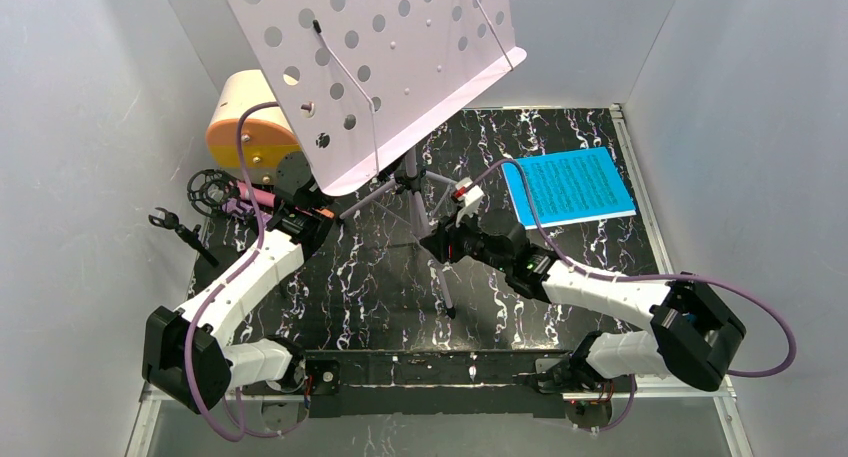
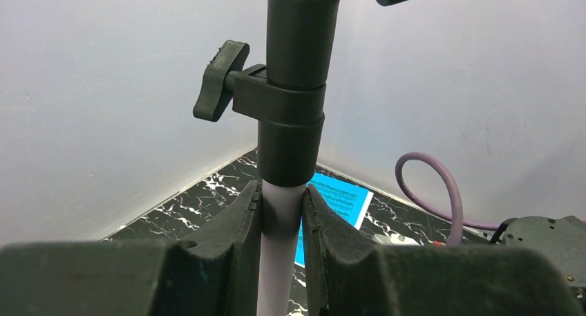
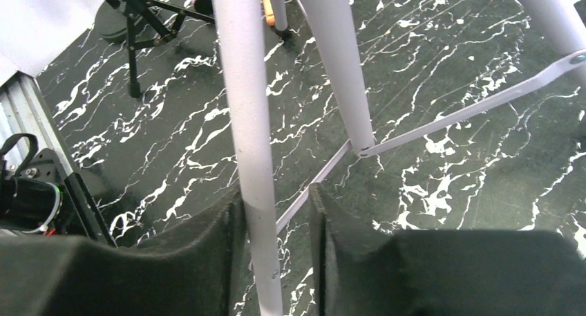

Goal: Pack up the instrument practice props
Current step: Close the music stand at the center of the board, then place the music stand at the center of the board.

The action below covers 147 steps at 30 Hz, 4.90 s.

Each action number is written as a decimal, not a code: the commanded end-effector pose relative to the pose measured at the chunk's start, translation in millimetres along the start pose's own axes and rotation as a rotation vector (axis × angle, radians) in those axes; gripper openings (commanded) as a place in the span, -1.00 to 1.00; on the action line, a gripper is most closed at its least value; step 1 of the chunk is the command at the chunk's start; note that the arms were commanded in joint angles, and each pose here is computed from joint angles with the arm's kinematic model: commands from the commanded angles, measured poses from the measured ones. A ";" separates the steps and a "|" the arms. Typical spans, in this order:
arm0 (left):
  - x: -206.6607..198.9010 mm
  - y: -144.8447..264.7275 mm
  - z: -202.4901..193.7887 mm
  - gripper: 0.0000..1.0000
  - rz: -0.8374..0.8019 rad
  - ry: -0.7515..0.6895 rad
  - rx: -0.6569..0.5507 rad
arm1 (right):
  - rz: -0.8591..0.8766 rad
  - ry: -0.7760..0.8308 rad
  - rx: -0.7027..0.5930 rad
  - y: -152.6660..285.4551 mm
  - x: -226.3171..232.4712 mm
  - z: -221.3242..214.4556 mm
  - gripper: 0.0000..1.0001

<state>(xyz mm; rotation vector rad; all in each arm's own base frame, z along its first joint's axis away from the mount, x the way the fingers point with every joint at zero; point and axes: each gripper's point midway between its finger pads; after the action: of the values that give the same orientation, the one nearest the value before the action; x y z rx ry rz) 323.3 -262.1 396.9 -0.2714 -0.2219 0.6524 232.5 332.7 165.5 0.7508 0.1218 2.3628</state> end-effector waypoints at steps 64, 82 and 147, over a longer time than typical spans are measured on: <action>-48.3 -4.2 -43.2 -1.00 -0.120 0.123 0.098 | 0.202 0.217 -0.771 22.2 72.1 185.1 -0.97; -23.4 25.4 -36.6 -1.00 0.097 0.115 0.082 | 0.260 0.235 -0.726 4.2 84.1 181.8 -0.97; -45.5 12.7 -77.0 -1.00 0.238 0.673 0.251 | 0.342 -0.065 -0.143 -15.5 82.7 48.6 -0.63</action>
<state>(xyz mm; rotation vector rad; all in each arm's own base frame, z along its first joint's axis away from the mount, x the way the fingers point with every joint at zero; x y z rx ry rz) 329.4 -261.4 329.6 -0.2602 0.3715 0.8818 237.2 380.3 168.7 0.8219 0.0505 2.5027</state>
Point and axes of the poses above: each gripper's point midway between its finger pads, its own y axis back along the fingers, its own x axis along the line the jaws close on, z = x × y, and after that the axes turned 12 degrees about -y, right-handed
